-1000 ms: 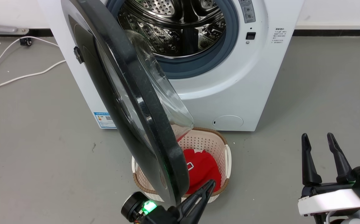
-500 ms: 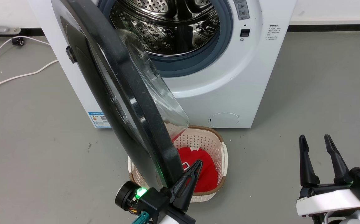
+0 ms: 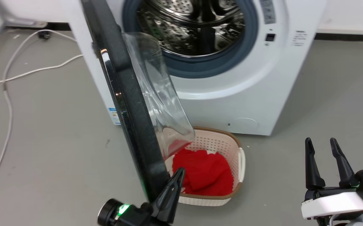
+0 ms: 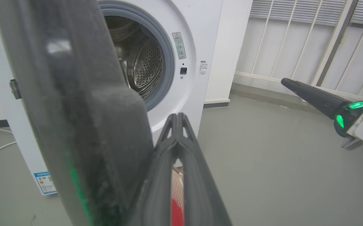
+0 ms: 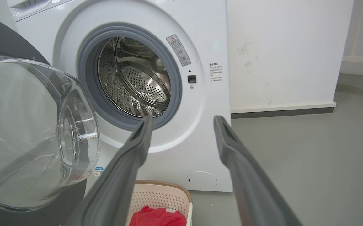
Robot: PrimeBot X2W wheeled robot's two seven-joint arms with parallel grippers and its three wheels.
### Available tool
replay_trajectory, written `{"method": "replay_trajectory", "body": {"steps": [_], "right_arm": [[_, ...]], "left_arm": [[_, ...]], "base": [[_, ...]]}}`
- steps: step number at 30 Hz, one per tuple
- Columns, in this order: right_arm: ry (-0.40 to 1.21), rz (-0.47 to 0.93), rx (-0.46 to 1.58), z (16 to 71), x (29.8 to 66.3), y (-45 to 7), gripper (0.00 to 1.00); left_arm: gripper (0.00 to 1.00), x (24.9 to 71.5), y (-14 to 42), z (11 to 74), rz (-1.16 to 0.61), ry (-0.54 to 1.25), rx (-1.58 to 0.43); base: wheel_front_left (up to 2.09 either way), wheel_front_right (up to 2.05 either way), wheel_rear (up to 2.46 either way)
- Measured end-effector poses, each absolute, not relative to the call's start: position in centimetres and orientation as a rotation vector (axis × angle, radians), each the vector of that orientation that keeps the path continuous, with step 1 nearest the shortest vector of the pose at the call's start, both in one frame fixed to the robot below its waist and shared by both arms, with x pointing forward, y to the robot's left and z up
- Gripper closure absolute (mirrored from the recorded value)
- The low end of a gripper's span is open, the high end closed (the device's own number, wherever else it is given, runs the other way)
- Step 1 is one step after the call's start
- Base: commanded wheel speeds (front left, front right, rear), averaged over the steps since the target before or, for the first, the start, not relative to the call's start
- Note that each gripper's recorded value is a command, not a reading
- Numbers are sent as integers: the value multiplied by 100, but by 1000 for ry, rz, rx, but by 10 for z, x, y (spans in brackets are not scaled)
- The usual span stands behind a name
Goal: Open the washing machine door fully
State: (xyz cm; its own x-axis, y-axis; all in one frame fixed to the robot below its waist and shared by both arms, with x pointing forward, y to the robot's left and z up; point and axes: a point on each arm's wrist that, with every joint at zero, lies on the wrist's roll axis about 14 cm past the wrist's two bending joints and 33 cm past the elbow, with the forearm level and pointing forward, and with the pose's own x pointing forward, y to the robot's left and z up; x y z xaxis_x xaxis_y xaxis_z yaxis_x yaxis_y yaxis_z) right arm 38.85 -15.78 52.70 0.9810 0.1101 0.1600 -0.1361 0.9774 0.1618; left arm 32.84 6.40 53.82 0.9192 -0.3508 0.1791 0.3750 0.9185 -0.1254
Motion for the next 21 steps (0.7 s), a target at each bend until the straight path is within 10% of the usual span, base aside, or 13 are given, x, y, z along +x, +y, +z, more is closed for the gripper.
{"method": "replay_trajectory", "body": {"steps": [21], "right_arm": [[-115,395,208,522,418,-59,0]], "left_arm": [[100,273,207,532,148,-144,-59]], "base": [[0,0,0]]}}
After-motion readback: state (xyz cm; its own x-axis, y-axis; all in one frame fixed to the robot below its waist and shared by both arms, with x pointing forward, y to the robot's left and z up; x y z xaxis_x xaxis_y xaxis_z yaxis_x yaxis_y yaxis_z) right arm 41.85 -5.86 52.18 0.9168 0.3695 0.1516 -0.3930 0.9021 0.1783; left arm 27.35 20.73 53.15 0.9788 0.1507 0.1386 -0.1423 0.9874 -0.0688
